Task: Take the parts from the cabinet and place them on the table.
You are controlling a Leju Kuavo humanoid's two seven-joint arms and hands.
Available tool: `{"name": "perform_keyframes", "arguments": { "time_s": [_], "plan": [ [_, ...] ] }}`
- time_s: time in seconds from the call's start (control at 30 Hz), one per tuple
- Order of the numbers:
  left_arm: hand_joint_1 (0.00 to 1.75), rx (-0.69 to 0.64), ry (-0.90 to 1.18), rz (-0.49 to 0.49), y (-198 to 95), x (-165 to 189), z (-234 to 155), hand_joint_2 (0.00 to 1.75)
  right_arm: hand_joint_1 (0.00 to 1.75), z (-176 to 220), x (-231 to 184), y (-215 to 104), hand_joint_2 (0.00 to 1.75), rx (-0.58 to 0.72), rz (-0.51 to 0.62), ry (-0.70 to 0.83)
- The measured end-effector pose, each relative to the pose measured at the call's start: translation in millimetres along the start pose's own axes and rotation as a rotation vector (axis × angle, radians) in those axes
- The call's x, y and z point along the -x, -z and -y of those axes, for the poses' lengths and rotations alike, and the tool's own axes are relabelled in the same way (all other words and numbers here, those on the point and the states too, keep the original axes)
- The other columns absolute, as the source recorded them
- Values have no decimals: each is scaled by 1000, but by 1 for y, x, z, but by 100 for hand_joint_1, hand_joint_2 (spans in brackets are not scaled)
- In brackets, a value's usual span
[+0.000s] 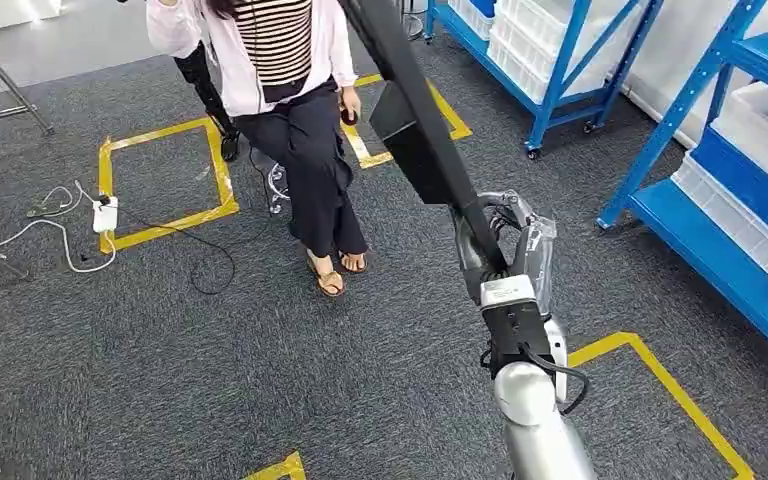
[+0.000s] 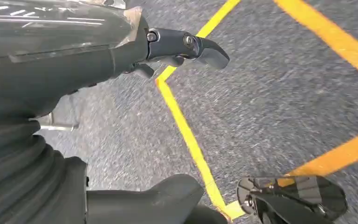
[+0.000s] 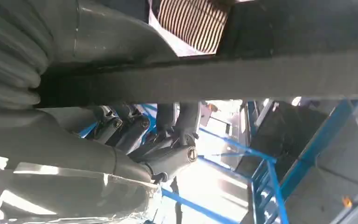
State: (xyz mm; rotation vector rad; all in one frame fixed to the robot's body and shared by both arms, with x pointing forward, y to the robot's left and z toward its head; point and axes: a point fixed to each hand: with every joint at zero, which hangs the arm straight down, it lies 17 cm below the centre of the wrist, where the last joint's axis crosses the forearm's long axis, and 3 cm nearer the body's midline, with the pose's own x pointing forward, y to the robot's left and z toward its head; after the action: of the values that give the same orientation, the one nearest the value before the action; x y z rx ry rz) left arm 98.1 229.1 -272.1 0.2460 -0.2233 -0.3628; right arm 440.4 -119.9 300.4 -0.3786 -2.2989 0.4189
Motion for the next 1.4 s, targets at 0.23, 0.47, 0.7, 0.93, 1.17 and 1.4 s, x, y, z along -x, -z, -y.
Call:
{"name": "perform_keyframes", "arguments": {
  "time_s": [0.23, 0.47, 0.7, 0.93, 1.17, 1.4],
  "plan": [
    [0, -2, -1, 3, 0, -2, -1, 175, 175, 1, -2, 4, 175, 3, 8, 0],
    [0, 6, -2, 10, -1, -4, 3, 175, 175, -2, 3, -1, 175, -7, -4, -4],
    [0, 5, 0, 10, -2, -3, 5, 175, 175, -2, 5, -2, 175, -9, -6, -7],
    [0, 2, -4, 6, -1, -2, 3, 175, 175, -3, 1, 2, 175, -3, 1, 0],
    [0, 2, -7, 6, 0, -2, 0, 175, 175, -5, 0, 3, 175, -6, 1, 4],
    [0, 3, -12, 8, -1, -3, 2, 175, 175, -6, -2, 4, 175, -8, 7, 5]
  ]
}}
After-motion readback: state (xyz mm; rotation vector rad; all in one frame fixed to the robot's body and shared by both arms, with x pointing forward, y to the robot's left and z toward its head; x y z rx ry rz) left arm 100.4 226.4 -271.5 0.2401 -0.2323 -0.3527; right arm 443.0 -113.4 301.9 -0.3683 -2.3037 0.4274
